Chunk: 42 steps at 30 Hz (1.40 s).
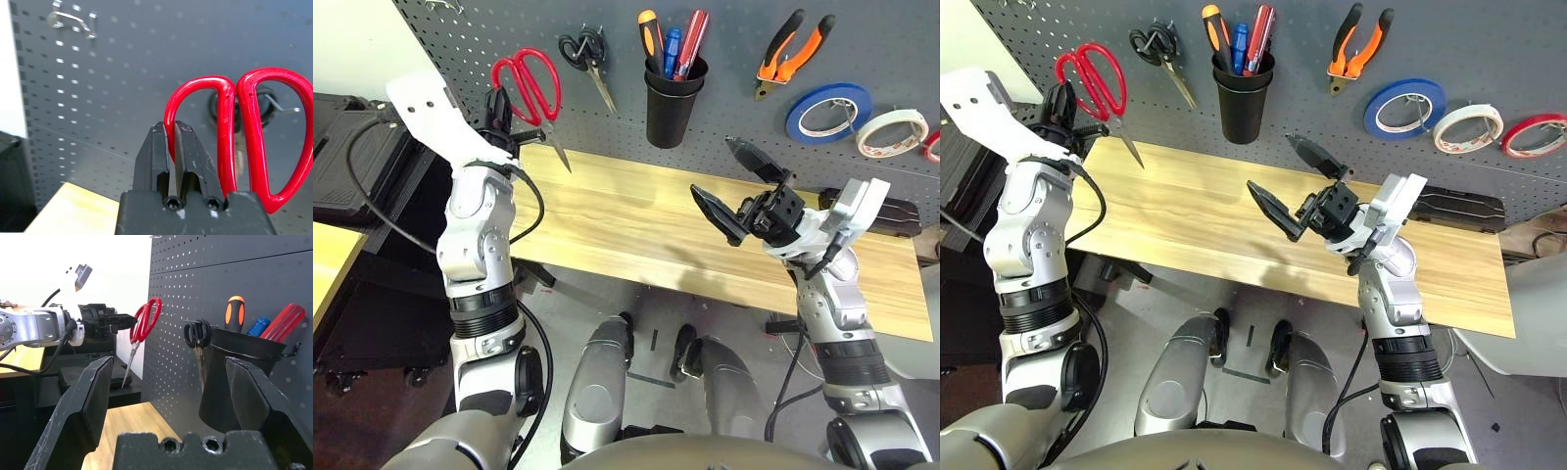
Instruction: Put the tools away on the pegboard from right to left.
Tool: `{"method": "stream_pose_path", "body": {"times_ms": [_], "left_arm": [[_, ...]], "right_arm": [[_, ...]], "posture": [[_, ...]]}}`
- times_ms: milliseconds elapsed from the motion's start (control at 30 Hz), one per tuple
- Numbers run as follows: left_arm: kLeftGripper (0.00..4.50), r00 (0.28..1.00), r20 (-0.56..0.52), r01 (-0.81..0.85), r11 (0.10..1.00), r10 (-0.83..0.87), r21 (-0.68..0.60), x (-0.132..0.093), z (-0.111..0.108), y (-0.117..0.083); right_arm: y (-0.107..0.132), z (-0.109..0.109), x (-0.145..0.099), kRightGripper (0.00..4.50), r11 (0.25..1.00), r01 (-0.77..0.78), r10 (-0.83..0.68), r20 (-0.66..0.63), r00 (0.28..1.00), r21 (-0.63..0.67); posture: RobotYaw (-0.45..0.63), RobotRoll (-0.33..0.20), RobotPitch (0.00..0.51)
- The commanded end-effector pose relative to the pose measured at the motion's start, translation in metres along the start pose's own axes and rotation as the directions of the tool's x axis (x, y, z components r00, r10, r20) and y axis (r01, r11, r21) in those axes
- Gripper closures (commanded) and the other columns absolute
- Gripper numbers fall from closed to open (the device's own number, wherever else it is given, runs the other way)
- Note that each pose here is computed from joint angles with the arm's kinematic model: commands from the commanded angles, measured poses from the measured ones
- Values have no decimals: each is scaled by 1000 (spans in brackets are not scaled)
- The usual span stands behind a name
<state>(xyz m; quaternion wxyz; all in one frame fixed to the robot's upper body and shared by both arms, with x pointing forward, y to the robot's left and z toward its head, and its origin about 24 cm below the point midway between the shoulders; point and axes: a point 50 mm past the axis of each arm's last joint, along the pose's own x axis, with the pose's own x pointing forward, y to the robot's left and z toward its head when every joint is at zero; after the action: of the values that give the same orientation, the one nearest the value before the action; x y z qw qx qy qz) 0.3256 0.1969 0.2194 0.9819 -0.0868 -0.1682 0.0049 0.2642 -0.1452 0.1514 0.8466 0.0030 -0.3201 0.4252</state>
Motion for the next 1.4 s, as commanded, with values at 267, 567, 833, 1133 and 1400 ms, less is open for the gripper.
{"method": "stream_pose_path", "body": {"times_ms": [267,567,833,1133,1400], "left_arm": [[4479,997,-56,54,998,-55,-17,17,-13,-11],[4479,994,-94,54,998,-51,27,42,-25,-3],[4479,985,-129,122,991,-114,63,66,-36,-14],[3816,973,-170,175,976,-152,126,70,-53,-15],[765,959,-199,238,957,-203,168,46,-62,5]], "right_arm": [[1,0,0,0,1000,17,-17,-4,1000,-23],[1,-1,2,0,999,27,-27,-6,1000,-33],[-1,-6,0,0,996,73,-75,-44,996,-52],[-7,-12,5,0,987,134,-141,-71,988,-92],[-13,-26,5,0,953,275,-290,-122,949,-124]], "posture": [[260,0,202],[241,0,194],[223,0,183],[212,0,183],[226,0,187]]}}
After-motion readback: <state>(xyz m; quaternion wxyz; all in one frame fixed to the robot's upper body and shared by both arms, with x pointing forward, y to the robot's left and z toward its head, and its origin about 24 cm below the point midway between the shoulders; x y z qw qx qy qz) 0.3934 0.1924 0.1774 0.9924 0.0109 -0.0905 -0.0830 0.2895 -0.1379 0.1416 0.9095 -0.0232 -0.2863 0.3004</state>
